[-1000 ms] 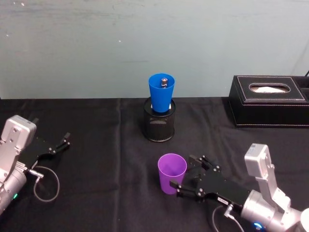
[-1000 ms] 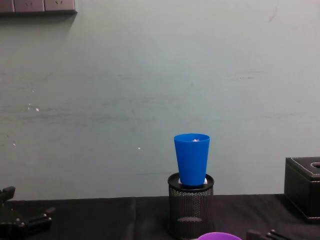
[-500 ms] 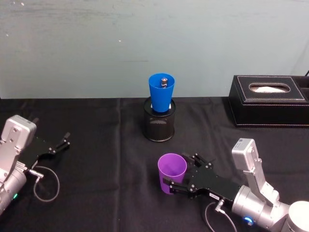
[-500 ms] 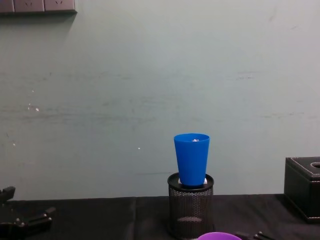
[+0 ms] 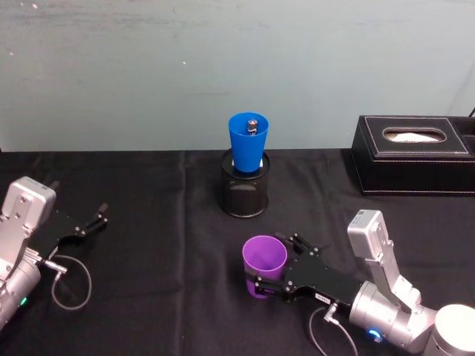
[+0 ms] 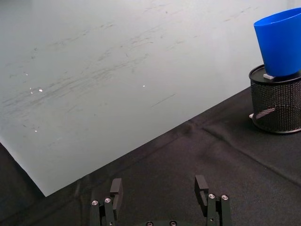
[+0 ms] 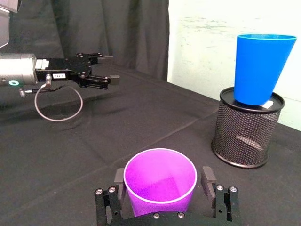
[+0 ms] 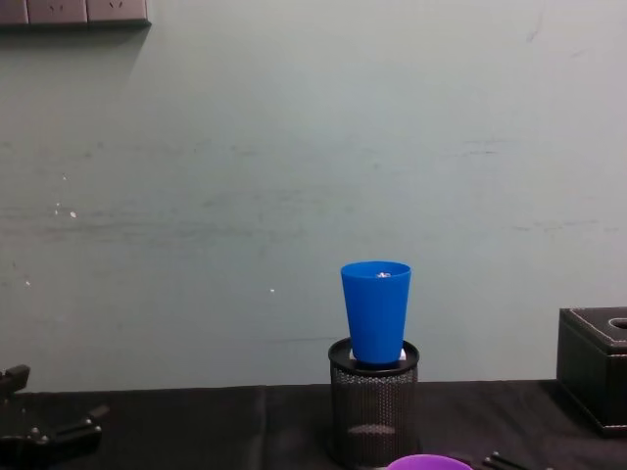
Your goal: Pick up one cup with a gripper and tap it against the other cup.
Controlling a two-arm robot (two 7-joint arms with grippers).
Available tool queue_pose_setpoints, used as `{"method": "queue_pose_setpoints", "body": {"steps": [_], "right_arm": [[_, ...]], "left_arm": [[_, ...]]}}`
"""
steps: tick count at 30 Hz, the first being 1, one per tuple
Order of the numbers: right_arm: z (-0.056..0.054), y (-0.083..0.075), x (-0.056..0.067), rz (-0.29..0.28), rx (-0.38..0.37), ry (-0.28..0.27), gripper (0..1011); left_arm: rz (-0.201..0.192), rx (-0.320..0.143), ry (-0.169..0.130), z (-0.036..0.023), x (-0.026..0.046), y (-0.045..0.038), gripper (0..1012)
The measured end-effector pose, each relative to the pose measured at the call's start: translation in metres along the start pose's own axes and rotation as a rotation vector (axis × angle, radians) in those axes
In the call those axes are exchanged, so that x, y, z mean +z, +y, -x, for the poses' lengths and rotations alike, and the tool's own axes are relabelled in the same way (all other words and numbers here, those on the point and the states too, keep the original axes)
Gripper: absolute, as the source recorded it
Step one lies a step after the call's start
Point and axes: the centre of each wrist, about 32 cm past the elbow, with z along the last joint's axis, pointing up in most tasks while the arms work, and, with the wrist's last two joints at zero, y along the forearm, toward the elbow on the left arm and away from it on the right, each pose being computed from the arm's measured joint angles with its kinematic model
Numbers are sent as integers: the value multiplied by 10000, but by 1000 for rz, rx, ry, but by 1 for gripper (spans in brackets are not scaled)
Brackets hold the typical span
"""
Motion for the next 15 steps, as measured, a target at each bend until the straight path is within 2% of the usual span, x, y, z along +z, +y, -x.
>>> {"method": "queue_pose_setpoints", "body": {"steps": [10,15], "right_arm": [[-1,-5,1,0,0,-1,997],[0,-6,1,0,0,-1,913]], "left_arm": [[0,0,0,0,0,0,1000],[0,0,0,0,0,0,1000]]}}
